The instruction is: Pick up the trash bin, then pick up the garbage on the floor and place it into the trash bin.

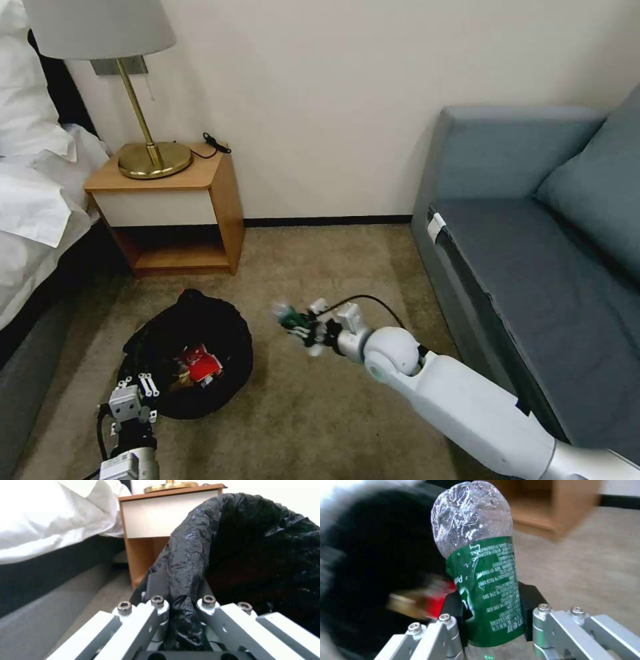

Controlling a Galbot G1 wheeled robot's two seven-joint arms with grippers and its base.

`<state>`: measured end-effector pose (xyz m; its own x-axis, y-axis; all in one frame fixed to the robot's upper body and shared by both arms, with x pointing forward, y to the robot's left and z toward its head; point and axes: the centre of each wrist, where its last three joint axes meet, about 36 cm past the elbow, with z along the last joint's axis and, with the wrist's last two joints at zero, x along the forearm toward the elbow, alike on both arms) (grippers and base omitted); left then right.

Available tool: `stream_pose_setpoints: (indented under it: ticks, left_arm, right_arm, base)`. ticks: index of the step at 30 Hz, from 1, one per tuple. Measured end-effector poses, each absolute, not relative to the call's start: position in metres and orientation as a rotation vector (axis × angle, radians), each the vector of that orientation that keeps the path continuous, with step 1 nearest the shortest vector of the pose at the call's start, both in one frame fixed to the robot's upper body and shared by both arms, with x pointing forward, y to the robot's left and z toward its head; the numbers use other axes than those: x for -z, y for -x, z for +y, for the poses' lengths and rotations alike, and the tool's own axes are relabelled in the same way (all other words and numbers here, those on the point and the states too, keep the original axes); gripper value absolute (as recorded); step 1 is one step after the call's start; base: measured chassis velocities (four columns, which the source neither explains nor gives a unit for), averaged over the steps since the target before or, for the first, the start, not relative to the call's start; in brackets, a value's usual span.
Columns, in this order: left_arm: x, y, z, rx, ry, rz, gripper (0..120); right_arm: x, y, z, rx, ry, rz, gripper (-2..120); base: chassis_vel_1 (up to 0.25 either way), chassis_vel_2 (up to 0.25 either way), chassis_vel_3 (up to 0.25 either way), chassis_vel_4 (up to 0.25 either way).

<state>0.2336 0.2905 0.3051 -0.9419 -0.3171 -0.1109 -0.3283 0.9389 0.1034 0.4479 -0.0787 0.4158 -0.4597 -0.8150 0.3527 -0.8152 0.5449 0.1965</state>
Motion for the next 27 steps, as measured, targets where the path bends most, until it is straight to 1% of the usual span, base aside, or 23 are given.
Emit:
stream_pose_setpoints:
  ticks: [1, 4, 5, 7, 10, 13, 14, 16, 17, 18, 19, 22, 23, 25, 27]
  left_arm:
    - [-0.305, -0.234, 0.29, -0.184, 0.501, 3.002, 4]
    - [-0.307, -0.235, 0.275, -0.134, 0.481, 3.005, 4]
    - [-0.307, -0.235, 0.275, -0.134, 0.481, 3.005, 4]
    - [-0.311, -0.235, 0.269, -0.112, 0.475, 3.0, 4]
    - [-0.316, -0.234, 0.266, -0.1, 0.47, 2.998, 4]
    - [-0.326, -0.231, 0.264, -0.082, 0.46, 2.993, 4]
    - [-0.326, -0.231, 0.264, -0.082, 0.46, 2.993, 4]
    - [-0.329, -0.231, 0.266, -0.071, 0.463, 2.993, 4]
    - [-0.331, -0.231, 0.269, -0.063, 0.471, 2.996, 4]
    - [-0.331, -0.232, 0.27, -0.06, 0.476, 2.998, 4]
    - [-0.331, -0.232, 0.27, -0.06, 0.476, 2.998, 4]
    - [-0.331, -0.232, 0.273, -0.065, 0.483, 2.997, 4]
    - [-0.331, -0.232, 0.273, -0.065, 0.483, 2.997, 4]
    - [-0.329, -0.233, 0.274, -0.076, 0.481, 3.001, 4]
    - [-0.327, -0.232, 0.274, -0.083, 0.48, 3.005, 4]
  right_arm:
    - [-0.416, -0.448, -0.079, -0.001, -1.329, -2.38, 30]
    - [-0.426, -0.433, -0.044, 0.118, -1.452, -2.307, 30]
    - [-0.426, -0.433, -0.044, 0.118, -1.452, -2.307, 30]
    - [-0.422, -0.429, -0.024, 0.159, -1.495, -2.305, 30]
    - [-0.412, -0.426, -0.014, 0.15, -1.486, -2.323, 30]
    - [-0.389, -0.425, -0.005, 0.067, -1.422, -2.38, 30]
    - [-0.389, -0.425, -0.005, 0.067, -1.422, -2.38, 30]
    - [-0.381, -0.426, -0.003, 0.032, -1.403, -2.407, 37]
    - [-0.379, -0.426, -0.001, 0.019, -1.397, -2.42, 43]
    - [-0.378, -0.425, 0.0, 0.017, -1.395, -2.424, 47]
    - [-0.378, -0.425, 0.0, 0.017, -1.395, -2.424, 47]
    - [-0.378, -0.423, 0.003, -0.008, -1.402, -2.448, 61]
    - [-0.378, -0.423, 0.003, -0.008, -1.402, -2.448, 61]
    - [-0.379, -0.42, 0.004, -0.022, -1.412, -2.465, 70]
    - [-0.382, -0.416, 0.004, -0.02, -1.419, -2.471, 77]
  base:
    - [0.0, 0.0, 0.0, 0.0]
    - [0.0, 0.0, 0.0, 0.0]
    - [0.0, 0.0, 0.0, 0.0]
    - [0.0, 0.0, 0.0, 0.0]
    - [0.0, 0.0, 0.0, 0.0]
    - [0.0, 0.0, 0.0, 0.0]
    - [0.0, 0.0, 0.0, 0.0]
    - [0.0, 0.0, 0.0, 0.0]
    - [0.0, 0.0, 0.0, 0.0]
    - [0.0, 0.0, 0.0, 0.0]
    - [0.0, 0.0, 0.0, 0.0]
    - [0.0, 0.0, 0.0, 0.0]
    - [0.0, 0.0, 0.0, 0.0]
    - [0.0, 0.0, 0.0, 0.0]
    - [0.0, 0.0, 0.0, 0.0]
